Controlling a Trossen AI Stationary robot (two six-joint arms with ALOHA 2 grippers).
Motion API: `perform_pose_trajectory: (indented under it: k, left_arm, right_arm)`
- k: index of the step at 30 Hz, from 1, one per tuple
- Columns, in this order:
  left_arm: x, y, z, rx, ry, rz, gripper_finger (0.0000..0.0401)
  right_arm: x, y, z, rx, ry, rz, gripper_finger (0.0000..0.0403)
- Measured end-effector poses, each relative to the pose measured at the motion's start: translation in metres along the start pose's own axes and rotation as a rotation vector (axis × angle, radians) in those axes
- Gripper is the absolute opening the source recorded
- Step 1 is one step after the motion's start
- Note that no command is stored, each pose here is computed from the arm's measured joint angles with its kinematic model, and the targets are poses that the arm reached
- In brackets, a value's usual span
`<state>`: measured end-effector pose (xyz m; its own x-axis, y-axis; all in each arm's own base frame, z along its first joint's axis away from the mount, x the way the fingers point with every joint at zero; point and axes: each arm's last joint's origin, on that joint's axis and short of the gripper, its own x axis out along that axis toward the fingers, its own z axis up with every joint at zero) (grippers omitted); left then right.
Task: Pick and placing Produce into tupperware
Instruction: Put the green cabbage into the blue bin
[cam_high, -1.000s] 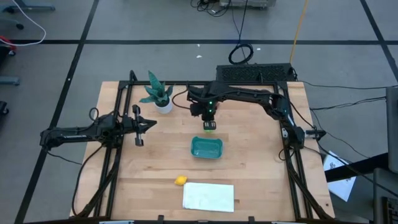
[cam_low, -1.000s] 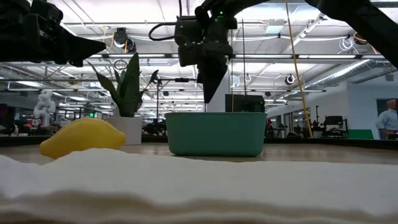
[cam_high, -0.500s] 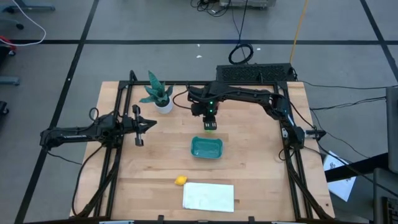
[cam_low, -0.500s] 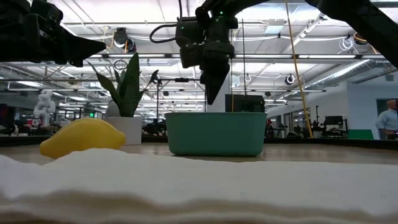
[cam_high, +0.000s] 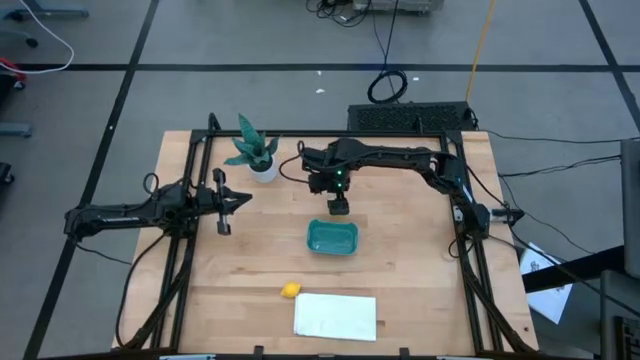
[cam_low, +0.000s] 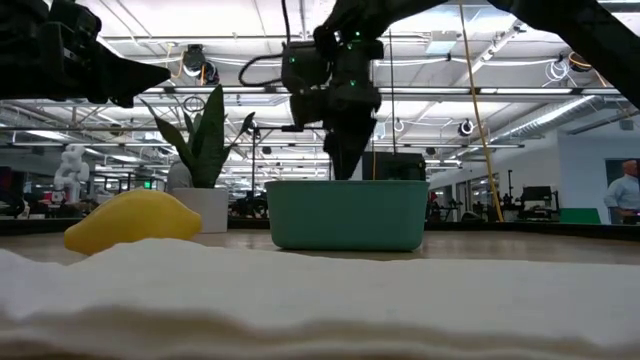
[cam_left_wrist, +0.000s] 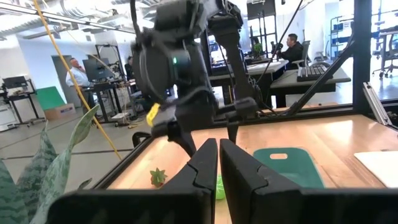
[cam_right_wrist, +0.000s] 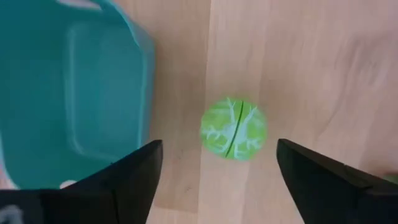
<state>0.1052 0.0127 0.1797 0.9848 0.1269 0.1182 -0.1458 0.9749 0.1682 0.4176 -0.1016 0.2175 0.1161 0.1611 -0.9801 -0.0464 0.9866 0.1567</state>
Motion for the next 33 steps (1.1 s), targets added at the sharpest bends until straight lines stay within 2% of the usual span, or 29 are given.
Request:
perform_pose_trajectory:
  k: [7, 12, 15, 25, 30, 33]
  left_arm:
    - [0.0, 0.0, 0.0, 0.0, 0.0, 0.0, 0.0026]
    - [0.0, 0.0, 0.0, 0.0, 0.0, 0.0, 0.0026]
    - [0.0, 0.0, 0.0, 0.0, 0.0, 0.0, 0.0026]
    - [0.0, 0.0, 0.0, 0.0, 0.0, -0.001, 0.0026]
    - [0.0, 0.0, 0.0, 0.0, 0.0, 0.0, 0.0026]
    - [0.0, 0.0, 0.0, 0.0, 0.001, 0.0, 0.0026]
  right_arm:
    - [0.023, -0.019, -0.009, 0.094, -0.012, -0.004, 0.0314]
    - [0.026, -0.029, -0.014, 0.175, -0.044, 0.097, 0.0314]
    - [0.026, -0.032, -0.014, 0.2, -0.055, 0.117, 0.0314]
    - [0.028, -0.018, -0.01, 0.165, -0.044, 0.113, 0.0314]
    - [0.03, -0.018, -0.01, 0.158, -0.015, 0.016, 0.0314]
    - [0.034, -0.019, -0.011, 0.163, -0.015, 0.013, 0.0314]
